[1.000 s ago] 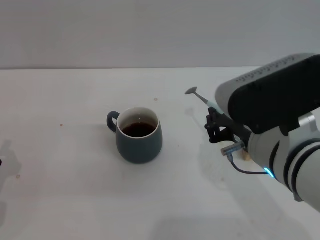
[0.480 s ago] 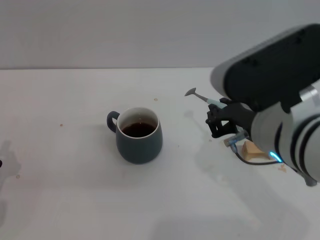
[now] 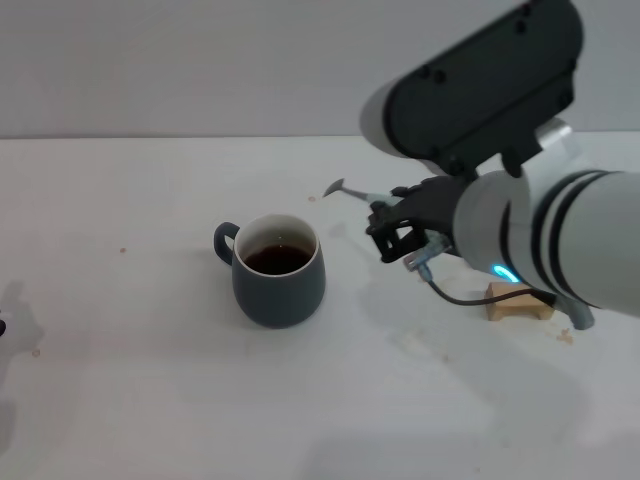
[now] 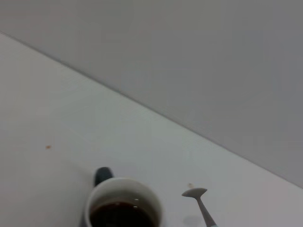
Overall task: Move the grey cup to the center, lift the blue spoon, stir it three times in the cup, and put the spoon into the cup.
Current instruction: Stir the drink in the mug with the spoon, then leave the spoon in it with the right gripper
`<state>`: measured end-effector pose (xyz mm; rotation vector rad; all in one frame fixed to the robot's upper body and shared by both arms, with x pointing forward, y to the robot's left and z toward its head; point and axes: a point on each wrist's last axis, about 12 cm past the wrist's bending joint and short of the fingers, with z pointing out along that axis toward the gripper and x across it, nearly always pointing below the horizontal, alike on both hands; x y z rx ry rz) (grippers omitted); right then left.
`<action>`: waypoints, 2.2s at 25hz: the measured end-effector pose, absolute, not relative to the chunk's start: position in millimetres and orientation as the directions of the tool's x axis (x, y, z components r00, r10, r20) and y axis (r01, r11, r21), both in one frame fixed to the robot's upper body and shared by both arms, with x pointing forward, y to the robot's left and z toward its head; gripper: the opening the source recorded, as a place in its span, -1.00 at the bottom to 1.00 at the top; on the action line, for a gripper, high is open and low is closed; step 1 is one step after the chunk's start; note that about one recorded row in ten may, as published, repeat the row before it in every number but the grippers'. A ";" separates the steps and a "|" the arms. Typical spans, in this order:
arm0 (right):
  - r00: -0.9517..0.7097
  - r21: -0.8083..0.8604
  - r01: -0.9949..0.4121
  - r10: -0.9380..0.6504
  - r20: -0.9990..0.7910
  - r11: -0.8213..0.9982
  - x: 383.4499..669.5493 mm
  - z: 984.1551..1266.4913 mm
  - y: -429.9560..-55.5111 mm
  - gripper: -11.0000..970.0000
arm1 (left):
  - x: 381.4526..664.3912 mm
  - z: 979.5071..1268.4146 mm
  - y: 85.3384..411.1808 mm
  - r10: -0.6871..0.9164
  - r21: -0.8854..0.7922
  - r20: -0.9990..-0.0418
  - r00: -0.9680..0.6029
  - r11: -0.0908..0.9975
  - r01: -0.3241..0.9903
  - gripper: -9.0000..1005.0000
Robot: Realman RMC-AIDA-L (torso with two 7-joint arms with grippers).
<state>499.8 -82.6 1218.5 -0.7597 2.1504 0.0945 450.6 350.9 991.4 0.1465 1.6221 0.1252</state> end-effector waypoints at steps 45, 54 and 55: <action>-0.486 -0.144 -0.649 -0.553 -0.677 0.747 502.2 1191.5 -56.0 -0.65 | 451.7 992.0 351.0 0.173 0.172 -0.984 -0.052 0.985 0.020 -0.99; -0.483 -0.138 -0.668 -0.567 -0.668 0.732 505.5 1186.9 -49.1 -0.65 | 452.3 992.2 350.2 0.171 0.170 -0.984 -0.050 0.985 0.021 -0.99; -0.483 -0.134 -0.670 -0.566 -0.668 0.730 505.3 1186.2 -48.3 -0.65 | 452.3 992.2 350.2 0.171 0.170 -0.984 -0.050 0.985 0.021 -0.99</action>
